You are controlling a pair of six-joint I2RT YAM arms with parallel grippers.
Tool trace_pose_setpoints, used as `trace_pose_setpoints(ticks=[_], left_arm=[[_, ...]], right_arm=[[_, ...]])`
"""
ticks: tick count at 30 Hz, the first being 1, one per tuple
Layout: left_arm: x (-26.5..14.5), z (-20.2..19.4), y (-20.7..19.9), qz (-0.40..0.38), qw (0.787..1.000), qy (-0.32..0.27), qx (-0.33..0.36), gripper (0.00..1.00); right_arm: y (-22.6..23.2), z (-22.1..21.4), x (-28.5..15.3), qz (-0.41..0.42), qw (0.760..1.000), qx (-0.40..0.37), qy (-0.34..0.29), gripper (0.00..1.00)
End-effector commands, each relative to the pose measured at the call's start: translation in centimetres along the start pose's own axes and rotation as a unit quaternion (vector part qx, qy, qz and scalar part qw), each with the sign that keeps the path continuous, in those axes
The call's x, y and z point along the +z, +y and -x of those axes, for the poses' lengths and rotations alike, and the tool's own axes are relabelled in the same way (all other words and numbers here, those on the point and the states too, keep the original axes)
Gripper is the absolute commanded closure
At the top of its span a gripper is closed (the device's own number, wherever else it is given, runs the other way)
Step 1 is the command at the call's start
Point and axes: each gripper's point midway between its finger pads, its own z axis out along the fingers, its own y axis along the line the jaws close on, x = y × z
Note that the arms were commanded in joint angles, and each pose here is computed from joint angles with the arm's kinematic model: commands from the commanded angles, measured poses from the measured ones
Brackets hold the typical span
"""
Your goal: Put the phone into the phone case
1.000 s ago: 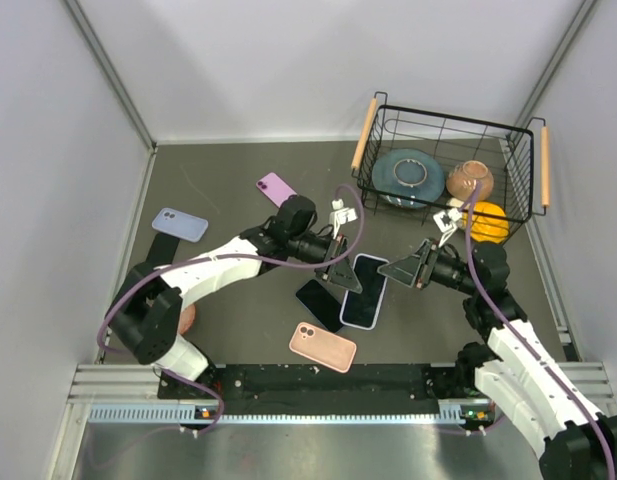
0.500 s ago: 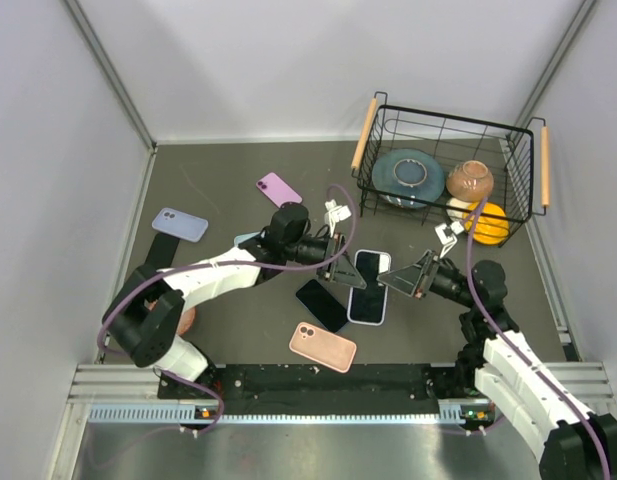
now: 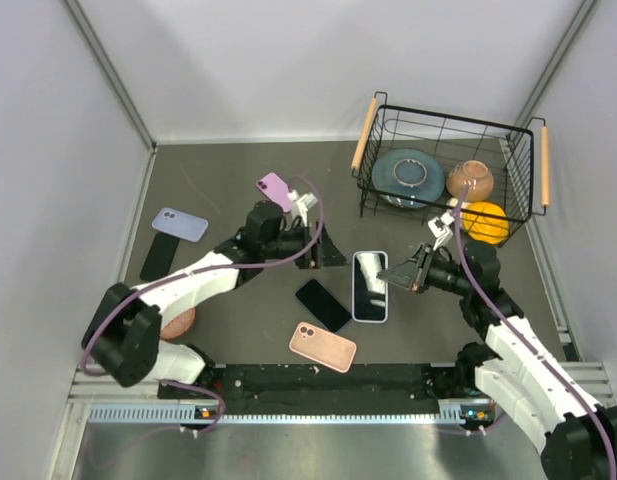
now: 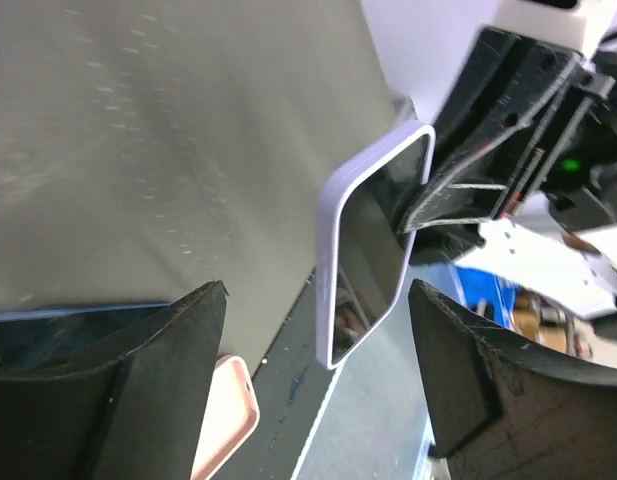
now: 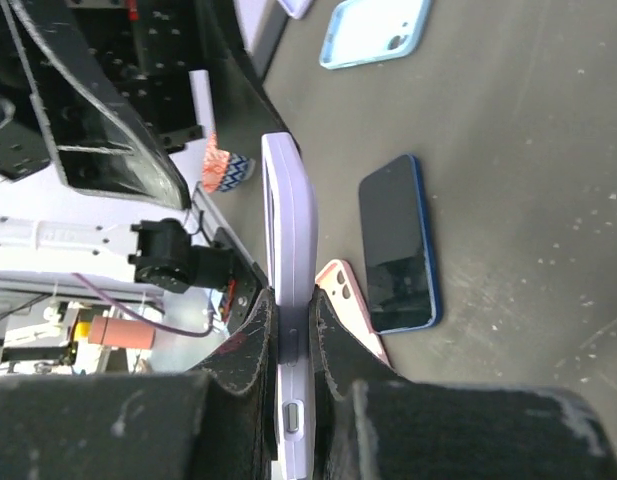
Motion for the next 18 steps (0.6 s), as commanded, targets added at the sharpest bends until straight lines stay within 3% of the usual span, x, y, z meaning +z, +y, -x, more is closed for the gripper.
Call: trace_pose_setpoints(ticks=[1,6,15,18], left_arm=[[-3.5,1.5,3.7,0.118,0.991,-0.060,-0.006,0.20],[-6.5,0.6,9.0,0.281,0.957,-0.068,-0.032,0.19],[-9.2,-1.2,13.4,0.381,0.915,-0.096,-0.087,0.15],[-10.0,-1.2,14.1,0.399,0.904,-0.113,-0.100,0.15]], right_arm=[[-0.8,1.7,0.1,-0.067,0.997,-0.043,0.023,1.00],[-4.2,1.8,0.9,-0.131,0.989,-0.016,0.068,1.00],[-9.8,1.6,1.3,-0.216,0.971,-0.008,0.102,0.99],[-12.0,1.6,0.9,-0.251,0.962,0.000,0.109,0.94]])
